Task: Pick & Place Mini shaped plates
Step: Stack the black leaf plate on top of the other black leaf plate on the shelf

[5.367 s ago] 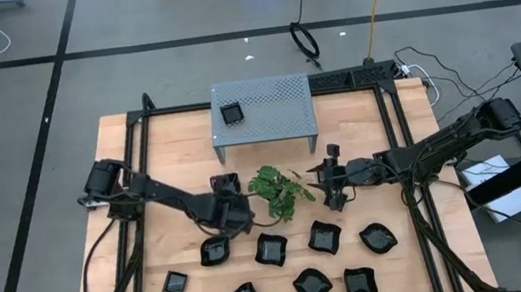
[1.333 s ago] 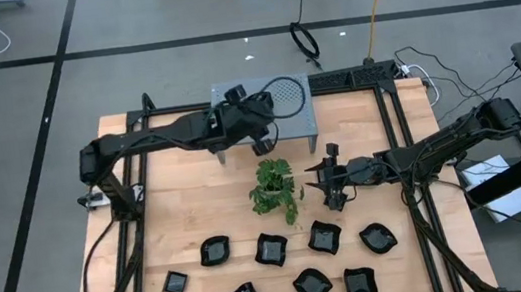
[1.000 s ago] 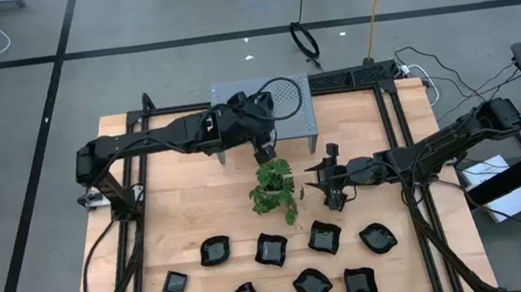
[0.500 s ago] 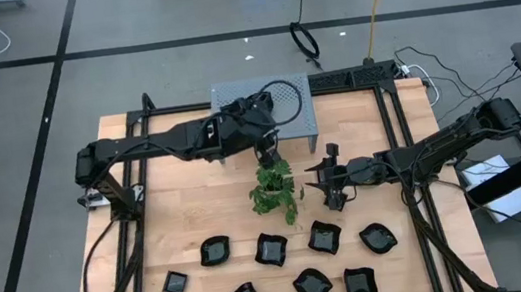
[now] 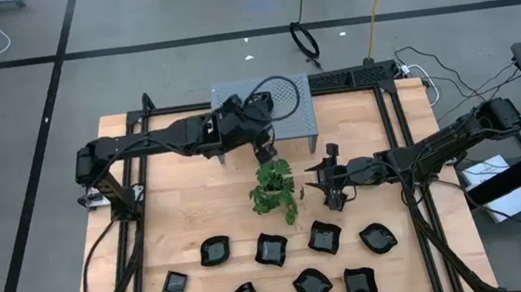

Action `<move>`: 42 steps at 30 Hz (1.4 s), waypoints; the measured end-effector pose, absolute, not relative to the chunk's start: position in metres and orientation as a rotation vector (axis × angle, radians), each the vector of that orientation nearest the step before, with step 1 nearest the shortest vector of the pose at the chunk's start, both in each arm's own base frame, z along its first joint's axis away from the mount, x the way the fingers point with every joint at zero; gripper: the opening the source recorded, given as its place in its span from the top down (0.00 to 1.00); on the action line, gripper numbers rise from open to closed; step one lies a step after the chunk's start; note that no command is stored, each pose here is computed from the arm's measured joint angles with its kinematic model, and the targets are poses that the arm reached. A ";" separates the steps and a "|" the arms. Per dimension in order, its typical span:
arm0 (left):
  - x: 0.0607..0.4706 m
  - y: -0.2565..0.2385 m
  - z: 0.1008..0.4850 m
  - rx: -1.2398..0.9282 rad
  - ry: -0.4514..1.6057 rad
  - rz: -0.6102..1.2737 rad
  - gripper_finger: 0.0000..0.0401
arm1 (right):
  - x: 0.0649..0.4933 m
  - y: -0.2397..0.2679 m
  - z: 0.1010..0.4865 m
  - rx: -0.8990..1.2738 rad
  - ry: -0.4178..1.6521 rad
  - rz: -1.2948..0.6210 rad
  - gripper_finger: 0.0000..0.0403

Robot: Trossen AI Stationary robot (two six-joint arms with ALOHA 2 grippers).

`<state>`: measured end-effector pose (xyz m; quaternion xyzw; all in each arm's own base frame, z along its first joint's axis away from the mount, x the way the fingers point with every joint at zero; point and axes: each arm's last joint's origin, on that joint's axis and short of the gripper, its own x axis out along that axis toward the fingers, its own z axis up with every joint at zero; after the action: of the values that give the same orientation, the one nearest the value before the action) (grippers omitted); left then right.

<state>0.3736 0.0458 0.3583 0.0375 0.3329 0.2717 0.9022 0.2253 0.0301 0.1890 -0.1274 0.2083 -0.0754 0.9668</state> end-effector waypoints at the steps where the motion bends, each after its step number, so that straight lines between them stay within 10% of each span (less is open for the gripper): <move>1: 0.372 0.044 0.356 0.047 0.712 0.559 0.63 | 0.225 0.030 0.189 -0.258 0.421 -0.153 0.61; 18: 0.302 -0.058 0.322 -0.275 1.560 0.184 0.63 | 0.225 0.030 0.189 -0.258 0.421 -0.152 0.61; 42: 0.246 -0.207 0.209 0.003 1.347 -0.026 0.63 | 0.225 0.030 0.189 -0.258 0.421 -0.152 0.61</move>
<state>0.2457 -0.2075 0.2091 0.0015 0.6238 -0.0120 0.7815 0.2252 0.0302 0.1890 -0.1274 0.2084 -0.0753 0.9668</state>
